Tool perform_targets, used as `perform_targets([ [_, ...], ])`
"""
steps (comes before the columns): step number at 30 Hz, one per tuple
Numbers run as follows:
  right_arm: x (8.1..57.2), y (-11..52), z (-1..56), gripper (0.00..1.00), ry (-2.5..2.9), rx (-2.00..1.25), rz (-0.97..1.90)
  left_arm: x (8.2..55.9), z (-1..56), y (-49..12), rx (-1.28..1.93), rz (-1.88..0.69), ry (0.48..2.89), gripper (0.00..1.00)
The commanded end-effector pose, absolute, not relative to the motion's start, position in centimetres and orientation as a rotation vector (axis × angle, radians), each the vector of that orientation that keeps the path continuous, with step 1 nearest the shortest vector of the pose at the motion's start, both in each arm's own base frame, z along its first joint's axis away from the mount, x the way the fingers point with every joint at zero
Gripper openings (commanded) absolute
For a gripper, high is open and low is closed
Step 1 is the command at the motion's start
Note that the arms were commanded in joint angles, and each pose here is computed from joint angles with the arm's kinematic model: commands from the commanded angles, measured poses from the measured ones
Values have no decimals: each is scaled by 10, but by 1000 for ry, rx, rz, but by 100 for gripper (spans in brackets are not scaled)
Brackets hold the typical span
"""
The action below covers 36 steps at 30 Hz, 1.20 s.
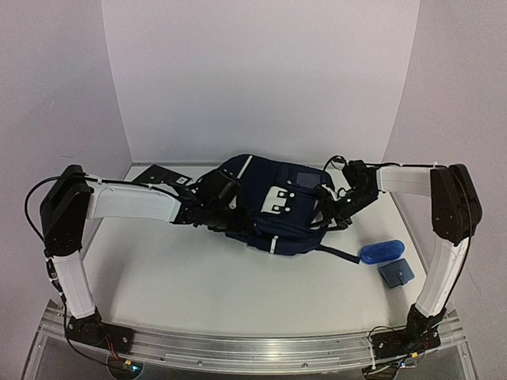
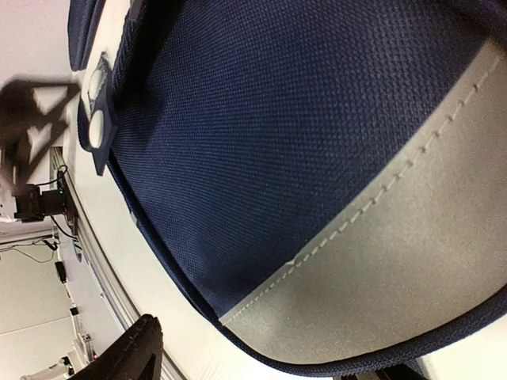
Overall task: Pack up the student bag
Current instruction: Adjust the student bag at the center of the board, then unzip the student bag at the center of the board.
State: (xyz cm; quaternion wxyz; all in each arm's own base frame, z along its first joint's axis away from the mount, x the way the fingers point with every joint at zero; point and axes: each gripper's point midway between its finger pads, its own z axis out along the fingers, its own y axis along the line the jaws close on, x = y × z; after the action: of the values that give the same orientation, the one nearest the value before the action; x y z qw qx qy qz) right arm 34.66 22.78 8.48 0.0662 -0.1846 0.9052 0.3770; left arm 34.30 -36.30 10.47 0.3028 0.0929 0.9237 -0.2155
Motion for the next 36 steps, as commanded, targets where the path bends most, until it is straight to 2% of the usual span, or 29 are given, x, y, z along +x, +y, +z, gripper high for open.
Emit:
perform_targets([
  [1, 341, 239, 95, 71, 2720, -507, 1188, 314, 128, -395, 326, -543, 2400, 62],
  [10, 343, 237, 88, 70, 2736, -468, 1148, 323, 100, -419, 310, -488, 2460, 60],
  [18, 342, 236, 79, 68, 2755, -460, 1125, 334, 70, -420, 272, -374, 2506, 53],
  [22, 344, 234, 74, 67, 2767, -456, 1085, 337, 68, -414, 259, -326, 2501, 44],
  [30, 356, 215, 55, 54, 2817, -423, 864, 336, 105, -392, 242, -290, 2424, 15],
  [36, 357, 214, 54, 51, 2819, -421, 850, 335, 131, -386, 248, -338, 2361, 7],
])
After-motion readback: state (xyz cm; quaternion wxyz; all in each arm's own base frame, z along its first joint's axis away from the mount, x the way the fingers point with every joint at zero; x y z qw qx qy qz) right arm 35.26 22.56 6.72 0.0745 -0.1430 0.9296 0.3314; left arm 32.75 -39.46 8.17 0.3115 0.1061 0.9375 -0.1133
